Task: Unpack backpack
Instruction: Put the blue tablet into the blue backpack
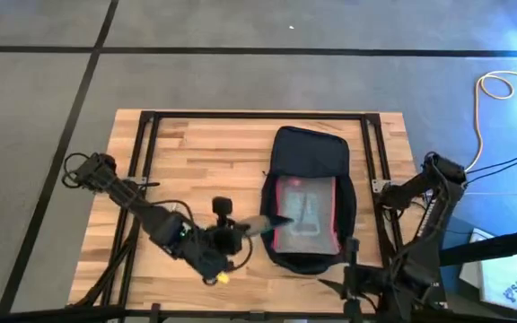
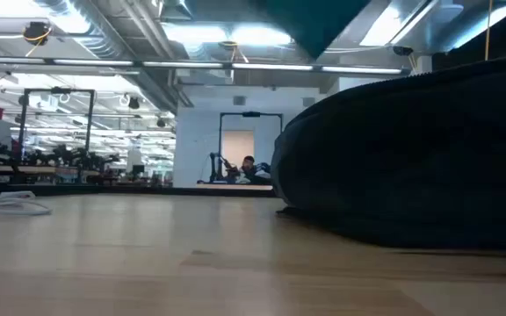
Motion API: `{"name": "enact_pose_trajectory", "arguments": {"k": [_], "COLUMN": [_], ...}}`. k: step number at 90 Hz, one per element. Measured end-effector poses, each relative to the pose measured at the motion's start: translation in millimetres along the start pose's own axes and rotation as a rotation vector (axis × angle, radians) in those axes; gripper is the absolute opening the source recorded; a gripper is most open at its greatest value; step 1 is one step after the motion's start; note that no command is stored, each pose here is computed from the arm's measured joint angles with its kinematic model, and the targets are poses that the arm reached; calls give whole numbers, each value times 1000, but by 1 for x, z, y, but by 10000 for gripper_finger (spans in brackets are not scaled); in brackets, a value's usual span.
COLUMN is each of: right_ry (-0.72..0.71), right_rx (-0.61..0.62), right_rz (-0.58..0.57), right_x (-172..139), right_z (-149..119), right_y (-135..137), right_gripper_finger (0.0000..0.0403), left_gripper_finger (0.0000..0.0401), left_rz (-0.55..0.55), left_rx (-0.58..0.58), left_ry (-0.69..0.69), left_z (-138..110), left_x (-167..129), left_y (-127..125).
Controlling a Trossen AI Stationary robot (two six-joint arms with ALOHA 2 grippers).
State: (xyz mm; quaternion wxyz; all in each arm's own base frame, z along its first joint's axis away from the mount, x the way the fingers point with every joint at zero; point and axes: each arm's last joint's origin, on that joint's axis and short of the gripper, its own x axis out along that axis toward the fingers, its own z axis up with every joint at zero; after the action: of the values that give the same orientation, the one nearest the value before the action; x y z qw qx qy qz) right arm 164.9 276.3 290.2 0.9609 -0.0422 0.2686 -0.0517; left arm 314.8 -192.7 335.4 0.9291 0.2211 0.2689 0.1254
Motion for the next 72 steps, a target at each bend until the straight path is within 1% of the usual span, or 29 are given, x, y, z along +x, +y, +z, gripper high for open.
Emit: {"name": "enact_pose_trajectory", "arguments": {"k": [11,21,30,46,56,63,72], "right_ry": [-77,-123,-153,-159,-158,-156,-156], "right_rx": [-21,-50,-69,-78,-82,-89,-90], "right_rz": [-42,-61,-69,-71,-73,-77,-80], "right_x": [-6,-13,-18,-20,-20,-20,-19], "right_z": [-5,-8,-11,-12,-12,-12,-12], "right_y": [5,8,9,10,9,9,8], "right_gripper_finger": [193,193,193,193,193,193,193], "left_gripper_finger": [14,14,14,14,14,14,14], "left_rz": [-26,-80,-134,-252,-277,-269,-265], "left_rx": [-5,-39,-87,-230,-303,-339,-383], "left_ry": [-172,-287,-369,-595,-718,-755,-749], "left_z": [7,4,0,-7,-18,-31,-51], "left_x": [2,9,19,32,41,51,69], "left_y": [-16,-25,-27,-22,-14,-8,4]}}
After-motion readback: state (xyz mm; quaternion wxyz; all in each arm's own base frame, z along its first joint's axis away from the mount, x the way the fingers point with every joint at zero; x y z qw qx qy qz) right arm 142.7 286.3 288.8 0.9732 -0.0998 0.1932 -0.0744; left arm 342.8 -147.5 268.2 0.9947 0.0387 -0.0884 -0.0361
